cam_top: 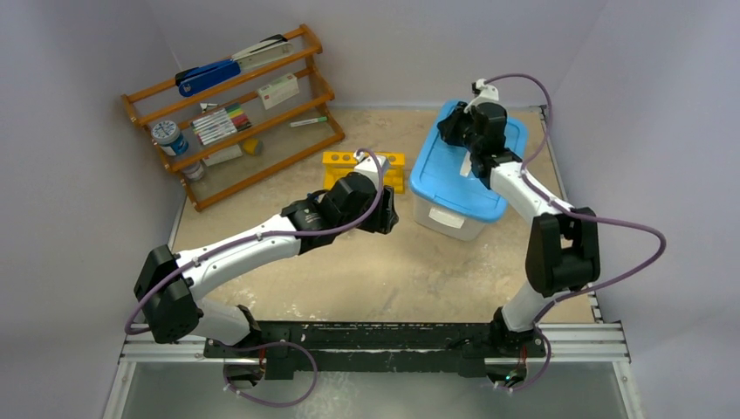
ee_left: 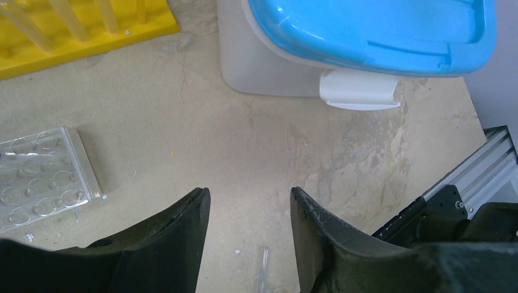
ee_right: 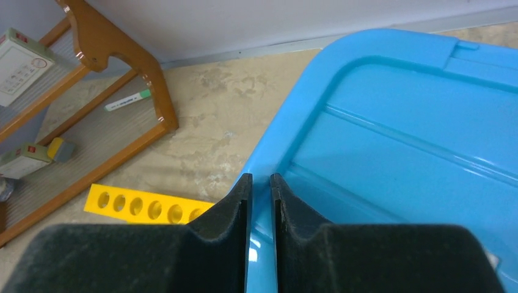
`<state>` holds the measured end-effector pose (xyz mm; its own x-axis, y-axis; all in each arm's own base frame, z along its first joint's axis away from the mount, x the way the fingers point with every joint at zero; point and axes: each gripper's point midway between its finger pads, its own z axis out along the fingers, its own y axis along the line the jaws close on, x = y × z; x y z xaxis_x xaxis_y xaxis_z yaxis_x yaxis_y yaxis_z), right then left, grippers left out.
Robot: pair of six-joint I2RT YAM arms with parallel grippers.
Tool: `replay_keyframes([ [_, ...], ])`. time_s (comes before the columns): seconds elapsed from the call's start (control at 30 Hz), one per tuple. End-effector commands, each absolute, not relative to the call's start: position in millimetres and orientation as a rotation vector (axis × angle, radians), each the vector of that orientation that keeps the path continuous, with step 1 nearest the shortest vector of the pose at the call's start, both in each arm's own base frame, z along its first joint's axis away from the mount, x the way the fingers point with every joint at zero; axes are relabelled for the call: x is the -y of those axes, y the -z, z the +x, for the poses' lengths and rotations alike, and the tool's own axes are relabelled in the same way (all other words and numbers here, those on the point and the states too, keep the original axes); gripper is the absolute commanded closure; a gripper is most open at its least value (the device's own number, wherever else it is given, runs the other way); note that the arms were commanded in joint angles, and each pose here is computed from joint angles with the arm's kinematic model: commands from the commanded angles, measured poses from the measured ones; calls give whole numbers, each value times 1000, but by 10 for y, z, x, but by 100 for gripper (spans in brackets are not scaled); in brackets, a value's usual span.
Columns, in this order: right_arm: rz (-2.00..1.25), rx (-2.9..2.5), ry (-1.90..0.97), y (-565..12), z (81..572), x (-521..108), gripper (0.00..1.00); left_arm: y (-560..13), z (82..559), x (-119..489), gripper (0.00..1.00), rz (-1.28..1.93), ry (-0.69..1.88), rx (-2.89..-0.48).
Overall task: Organize the chemistry lab equipment
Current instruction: Close the lid of the storage box.
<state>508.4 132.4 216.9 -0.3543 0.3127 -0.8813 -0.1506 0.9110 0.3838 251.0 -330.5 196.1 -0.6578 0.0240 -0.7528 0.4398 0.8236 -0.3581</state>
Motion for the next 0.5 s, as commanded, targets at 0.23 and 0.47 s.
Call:
replay_keyframes([
  [0.23,77,-1648,-423,-3360,4581,-1127,74,-2402,2736,3361,48,272,745,-2088],
  [0.47,172,-1710,-310,-3136,4289,-852,75,-2488,2913,3181,48,232,704,-2072],
])
